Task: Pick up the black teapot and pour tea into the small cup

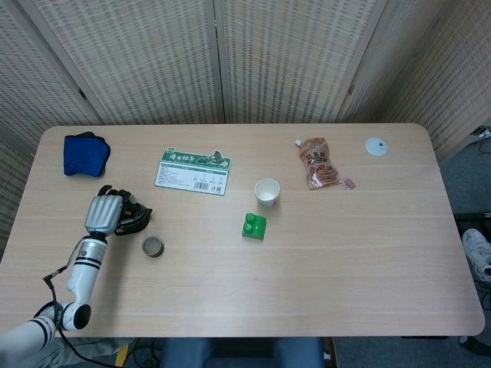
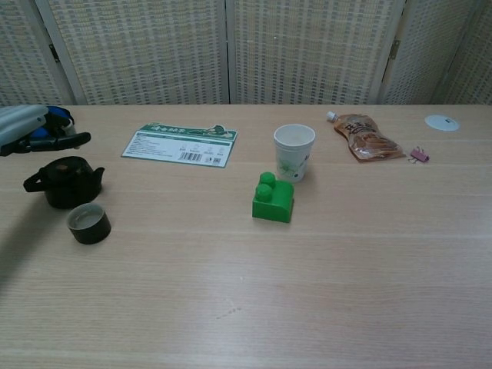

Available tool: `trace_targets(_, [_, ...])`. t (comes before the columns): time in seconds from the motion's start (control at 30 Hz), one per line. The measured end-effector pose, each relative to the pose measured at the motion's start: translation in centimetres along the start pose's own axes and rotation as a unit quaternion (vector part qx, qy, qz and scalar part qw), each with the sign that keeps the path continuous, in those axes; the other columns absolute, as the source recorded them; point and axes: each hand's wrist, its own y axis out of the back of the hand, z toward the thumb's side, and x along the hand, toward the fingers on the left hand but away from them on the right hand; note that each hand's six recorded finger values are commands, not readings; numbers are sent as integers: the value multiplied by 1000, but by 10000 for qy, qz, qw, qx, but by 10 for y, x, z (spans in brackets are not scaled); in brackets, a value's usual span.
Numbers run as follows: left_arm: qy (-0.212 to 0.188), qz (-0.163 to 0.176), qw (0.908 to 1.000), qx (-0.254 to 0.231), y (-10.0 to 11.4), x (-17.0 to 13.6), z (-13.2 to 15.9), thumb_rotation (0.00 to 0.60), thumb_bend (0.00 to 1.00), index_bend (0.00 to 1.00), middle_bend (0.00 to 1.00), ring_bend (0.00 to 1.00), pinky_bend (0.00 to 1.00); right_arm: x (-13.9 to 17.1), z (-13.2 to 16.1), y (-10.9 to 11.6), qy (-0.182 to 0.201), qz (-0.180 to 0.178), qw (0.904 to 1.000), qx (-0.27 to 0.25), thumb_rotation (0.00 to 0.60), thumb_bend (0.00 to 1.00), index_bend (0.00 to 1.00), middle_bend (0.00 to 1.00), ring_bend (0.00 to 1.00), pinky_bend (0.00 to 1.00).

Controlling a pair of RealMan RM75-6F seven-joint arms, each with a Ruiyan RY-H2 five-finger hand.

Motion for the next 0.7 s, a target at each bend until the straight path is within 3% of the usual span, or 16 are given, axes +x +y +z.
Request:
trace_targets(0.23, [82, 223, 9991, -364, 20, -19, -6, 100, 187, 352, 309, 262, 88, -1, 2, -5, 96, 182, 9998, -67, 600, 73, 103, 97, 84, 202])
trace_targets(0.37, [153, 372, 9979, -514, 34, -39, -12, 207, 187, 346, 309, 262, 88, -1, 8, -10, 262, 376, 9988, -172, 600, 76, 103, 115, 84, 202])
trace_targets(0.7, [234, 659, 9964, -478, 59, -106, -26, 294, 187, 346, 309, 262, 87, 3, 29, -25, 756, 745, 9936, -382, 600, 97, 103, 133, 84, 202])
